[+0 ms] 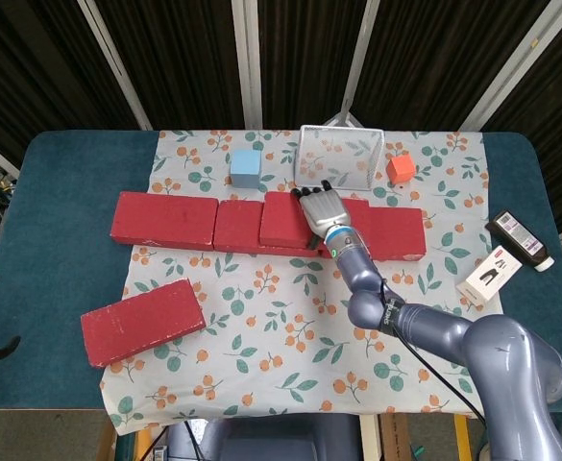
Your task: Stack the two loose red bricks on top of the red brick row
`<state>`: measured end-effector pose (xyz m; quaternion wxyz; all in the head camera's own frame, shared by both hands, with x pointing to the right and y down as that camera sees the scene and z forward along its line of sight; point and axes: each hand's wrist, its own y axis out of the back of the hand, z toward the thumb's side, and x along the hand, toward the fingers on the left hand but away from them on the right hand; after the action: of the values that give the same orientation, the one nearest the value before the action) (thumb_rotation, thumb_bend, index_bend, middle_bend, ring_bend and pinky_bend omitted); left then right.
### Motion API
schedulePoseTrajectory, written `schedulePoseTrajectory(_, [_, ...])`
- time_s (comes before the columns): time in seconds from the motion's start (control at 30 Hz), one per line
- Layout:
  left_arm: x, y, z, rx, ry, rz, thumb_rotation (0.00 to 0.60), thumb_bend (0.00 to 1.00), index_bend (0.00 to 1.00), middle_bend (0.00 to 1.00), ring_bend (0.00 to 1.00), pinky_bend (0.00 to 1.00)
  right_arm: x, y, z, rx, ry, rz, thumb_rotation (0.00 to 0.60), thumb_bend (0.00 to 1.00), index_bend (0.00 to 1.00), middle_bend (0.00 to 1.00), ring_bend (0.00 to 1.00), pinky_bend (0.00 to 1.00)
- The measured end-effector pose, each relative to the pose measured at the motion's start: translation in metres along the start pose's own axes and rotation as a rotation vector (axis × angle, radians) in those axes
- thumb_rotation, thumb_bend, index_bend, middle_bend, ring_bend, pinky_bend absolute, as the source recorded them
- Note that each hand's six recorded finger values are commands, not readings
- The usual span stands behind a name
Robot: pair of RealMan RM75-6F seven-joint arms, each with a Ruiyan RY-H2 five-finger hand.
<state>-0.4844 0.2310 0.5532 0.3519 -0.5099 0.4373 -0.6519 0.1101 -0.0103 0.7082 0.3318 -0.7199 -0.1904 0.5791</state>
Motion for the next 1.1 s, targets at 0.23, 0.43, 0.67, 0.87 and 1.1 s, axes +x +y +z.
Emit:
schedulePoseTrajectory(0.23, [-0.0001,0.0002,-0.0001,0.002,0.003,0.002,0.600,0.00,0.15,0.01,0.05,0.08,-0.0008,-0.0010,-0.0014,0.004,-0.005,0.004,0.600,0.05,0.48,0.44,0.37,0.00])
schedulePoseTrajectory(0.43, [0.0000,-0.0005,0.0006,0.003,0.001,0.000,0.600,0.00,0.15,0.01,0.05,0.08,-0.0011,-0.0026,-0.0017,0.002,-0.005,0.008,0.600,0.05,0.43,0.37,0.29,0.00])
schedulePoseTrajectory(0.67, [0.0002,-0.0006,0.0004,0.004,0.003,0.000,0.600,0.00,0.15,0.01,0.05,0.08,-0.0004,-0.0036,-0.0031,0.011,-0.012,0.025,0.600,0.05,0.23,0.20,0.10,0.00])
schedulePoseTrajectory(0.87, [0.0005,-0.0011,0.0009,0.005,0.003,-0.002,0.600,0.00,0.16,0.01,0.05,0.08,0.0006,-0.0014,-0.0032,0.015,-0.025,0.020,0.600,0.05,0.17,0.15,0.05,0.00])
schedulePoseTrajectory(1.1, [0.0006,-0.0012,0.0003,0.007,0.006,-0.001,0.600,0.00,0.16,0.01,0.05,0.08,0.0009,-0.0015,-0.0039,0.011,-0.037,0.016,0.600,0.05,0.15,0.13,0.02,0.00])
